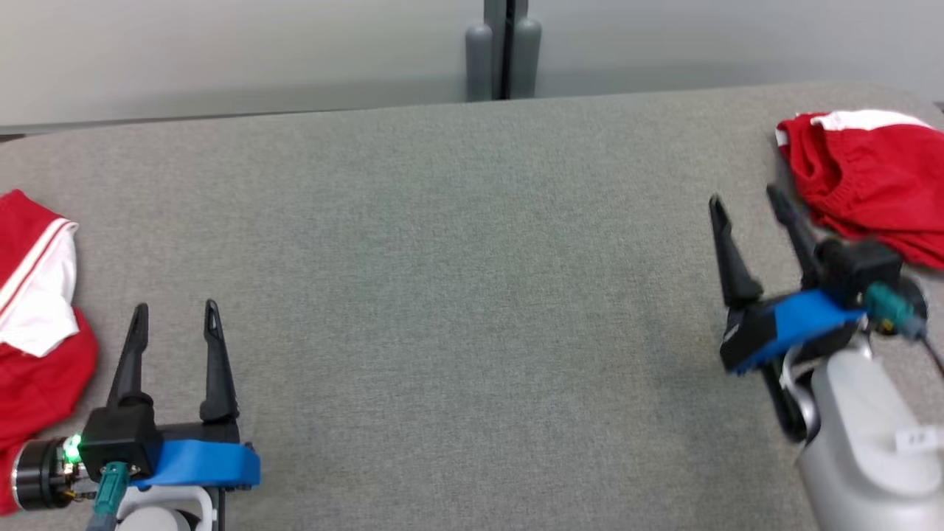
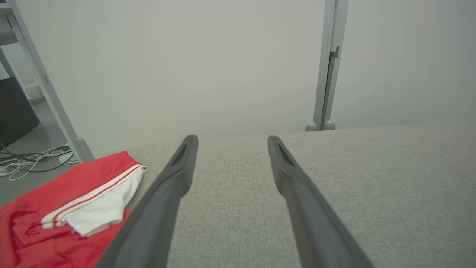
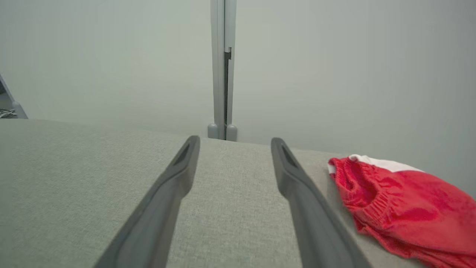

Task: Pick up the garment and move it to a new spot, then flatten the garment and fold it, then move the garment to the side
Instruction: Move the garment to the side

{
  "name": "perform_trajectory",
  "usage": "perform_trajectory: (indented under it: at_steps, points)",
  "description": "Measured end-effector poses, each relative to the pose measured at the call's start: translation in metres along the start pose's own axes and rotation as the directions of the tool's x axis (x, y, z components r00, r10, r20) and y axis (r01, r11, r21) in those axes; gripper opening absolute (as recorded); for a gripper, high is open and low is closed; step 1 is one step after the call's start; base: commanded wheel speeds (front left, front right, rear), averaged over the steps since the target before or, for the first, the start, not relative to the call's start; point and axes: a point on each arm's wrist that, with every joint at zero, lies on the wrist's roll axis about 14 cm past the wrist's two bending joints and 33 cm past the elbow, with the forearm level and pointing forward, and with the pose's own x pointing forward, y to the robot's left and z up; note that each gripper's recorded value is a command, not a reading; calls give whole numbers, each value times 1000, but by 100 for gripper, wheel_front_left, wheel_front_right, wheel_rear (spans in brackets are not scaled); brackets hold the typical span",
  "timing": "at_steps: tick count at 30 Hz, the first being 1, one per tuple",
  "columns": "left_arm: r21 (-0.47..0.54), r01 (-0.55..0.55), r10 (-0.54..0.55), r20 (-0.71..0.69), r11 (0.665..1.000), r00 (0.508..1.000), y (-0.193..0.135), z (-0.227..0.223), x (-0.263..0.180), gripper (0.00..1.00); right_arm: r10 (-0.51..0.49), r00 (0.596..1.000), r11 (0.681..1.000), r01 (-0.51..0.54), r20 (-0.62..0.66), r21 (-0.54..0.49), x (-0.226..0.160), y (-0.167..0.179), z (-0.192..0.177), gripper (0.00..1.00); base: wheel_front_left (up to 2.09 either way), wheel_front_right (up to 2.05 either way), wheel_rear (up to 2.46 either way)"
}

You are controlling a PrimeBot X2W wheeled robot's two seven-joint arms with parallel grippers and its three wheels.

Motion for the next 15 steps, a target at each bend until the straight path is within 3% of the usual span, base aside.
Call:
perform_trajectory:
  at_steps: [8,15]
  points:
    - [-12,-38,38,-10,999,999,8,1,-25,100,-21,1000,994,23,-20,111,-49,21,-17,100,0,0,0]
    - [-18,-55,55,-20,998,998,12,0,-42,100,-43,999,988,47,-32,145,-83,28,-24,100,0,0,0]
